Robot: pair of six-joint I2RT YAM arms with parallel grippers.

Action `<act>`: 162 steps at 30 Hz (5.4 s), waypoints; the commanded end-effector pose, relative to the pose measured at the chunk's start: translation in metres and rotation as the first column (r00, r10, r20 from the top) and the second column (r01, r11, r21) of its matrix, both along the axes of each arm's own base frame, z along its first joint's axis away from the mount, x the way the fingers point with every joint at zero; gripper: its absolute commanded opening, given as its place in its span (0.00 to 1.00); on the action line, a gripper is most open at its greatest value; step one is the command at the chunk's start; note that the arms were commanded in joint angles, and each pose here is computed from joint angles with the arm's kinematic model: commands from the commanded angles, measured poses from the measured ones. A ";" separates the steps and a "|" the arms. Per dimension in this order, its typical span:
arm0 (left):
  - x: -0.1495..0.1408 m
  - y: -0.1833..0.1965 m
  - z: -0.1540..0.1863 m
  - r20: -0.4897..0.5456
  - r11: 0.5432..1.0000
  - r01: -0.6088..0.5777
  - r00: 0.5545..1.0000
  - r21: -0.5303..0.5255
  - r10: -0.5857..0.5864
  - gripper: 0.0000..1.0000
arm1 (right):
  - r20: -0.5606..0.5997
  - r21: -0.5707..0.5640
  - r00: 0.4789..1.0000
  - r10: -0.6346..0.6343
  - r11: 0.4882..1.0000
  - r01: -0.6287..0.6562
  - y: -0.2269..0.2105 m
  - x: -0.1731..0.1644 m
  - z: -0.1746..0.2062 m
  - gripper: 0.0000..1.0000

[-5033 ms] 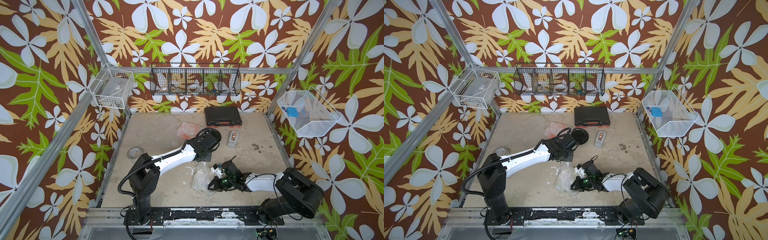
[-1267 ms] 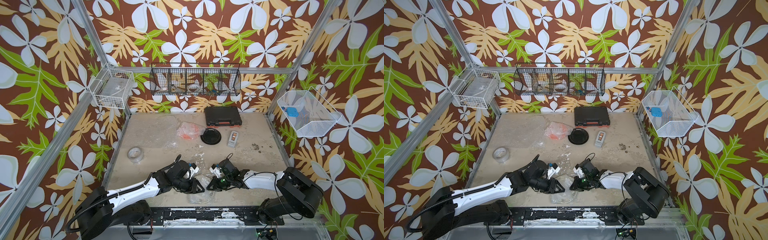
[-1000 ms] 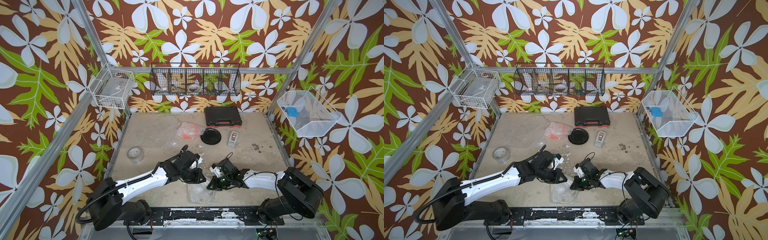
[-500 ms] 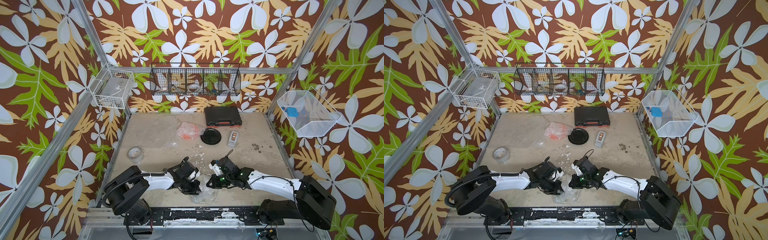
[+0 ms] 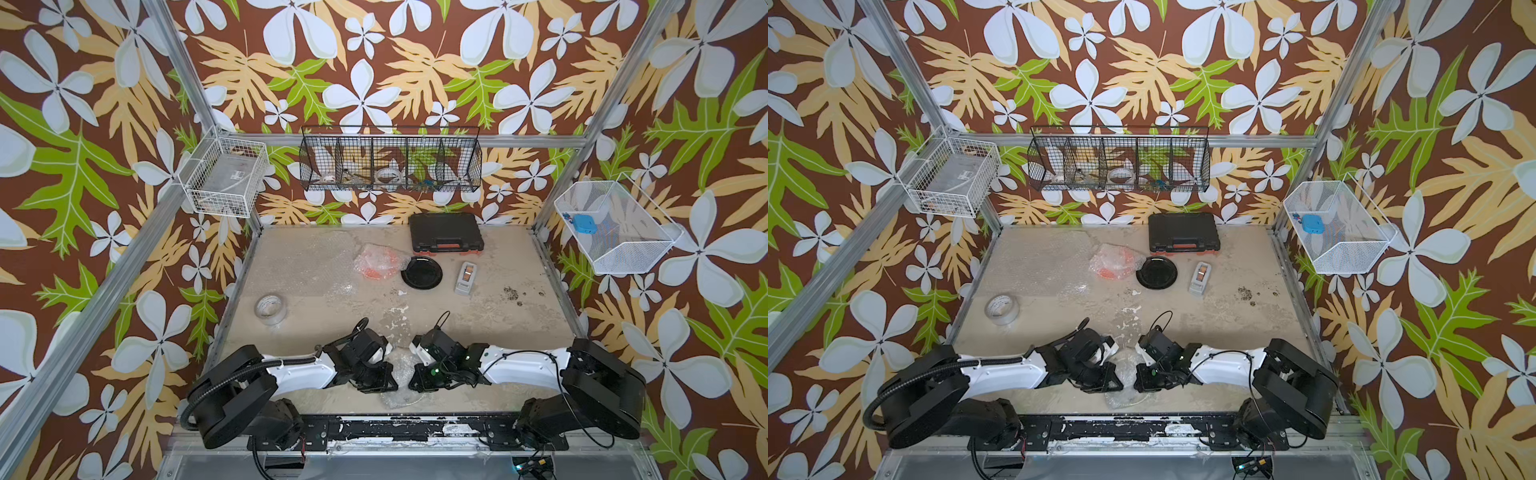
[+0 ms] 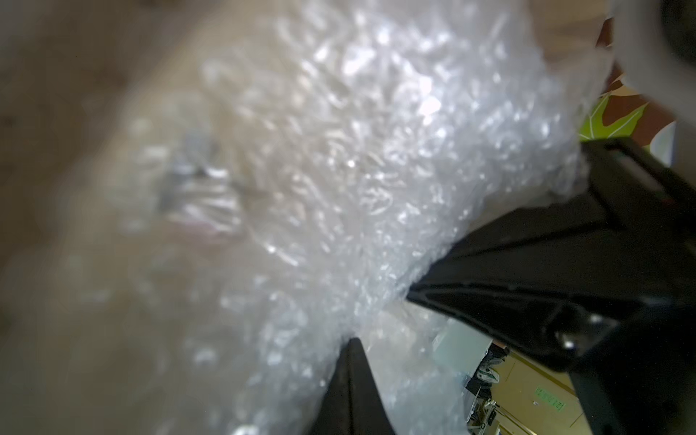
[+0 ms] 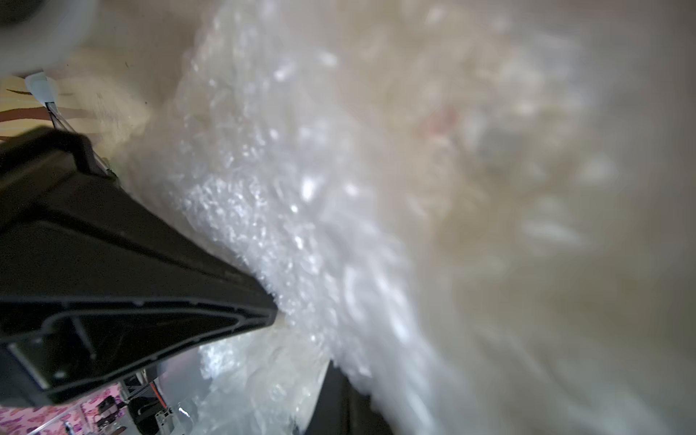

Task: Wrap dinner plates in bubble wrap
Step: Wrap the plate in the bubble wrap, then pull the tape from the tape cutter.

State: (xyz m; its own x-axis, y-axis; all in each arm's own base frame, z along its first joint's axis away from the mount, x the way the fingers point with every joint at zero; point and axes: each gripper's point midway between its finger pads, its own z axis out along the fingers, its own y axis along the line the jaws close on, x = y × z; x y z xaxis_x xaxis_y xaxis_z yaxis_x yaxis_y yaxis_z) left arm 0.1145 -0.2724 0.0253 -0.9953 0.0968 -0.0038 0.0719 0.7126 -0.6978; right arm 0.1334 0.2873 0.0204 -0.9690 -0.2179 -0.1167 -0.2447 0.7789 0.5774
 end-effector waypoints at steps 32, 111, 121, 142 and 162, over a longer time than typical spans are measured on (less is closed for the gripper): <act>0.001 0.000 0.010 -0.076 0.975 -0.218 0.974 -0.052 0.214 0.06 | 0.133 -0.435 0.980 0.149 0.897 -0.077 -0.036 0.004 -0.030 0.20; 0.057 0.014 -0.027 0.072 0.962 -0.143 0.989 0.235 0.129 0.06 | 0.259 0.367 0.791 -0.555 0.814 0.451 -0.212 0.282 0.126 0.31; 0.058 0.010 -0.024 0.065 0.964 -0.144 0.989 0.225 0.132 0.06 | 0.146 0.439 0.806 -0.574 0.768 0.467 -0.228 0.303 0.083 0.37; 0.055 0.013 -0.022 0.059 0.963 -0.144 0.989 0.227 0.134 0.06 | 0.031 0.444 0.829 -0.558 0.751 0.489 -0.211 0.314 0.041 0.38; 0.055 0.015 -0.019 0.065 0.962 -0.153 0.988 0.226 0.142 0.06 | -0.026 0.432 0.827 -0.561 0.740 0.515 -0.207 0.313 0.026 0.22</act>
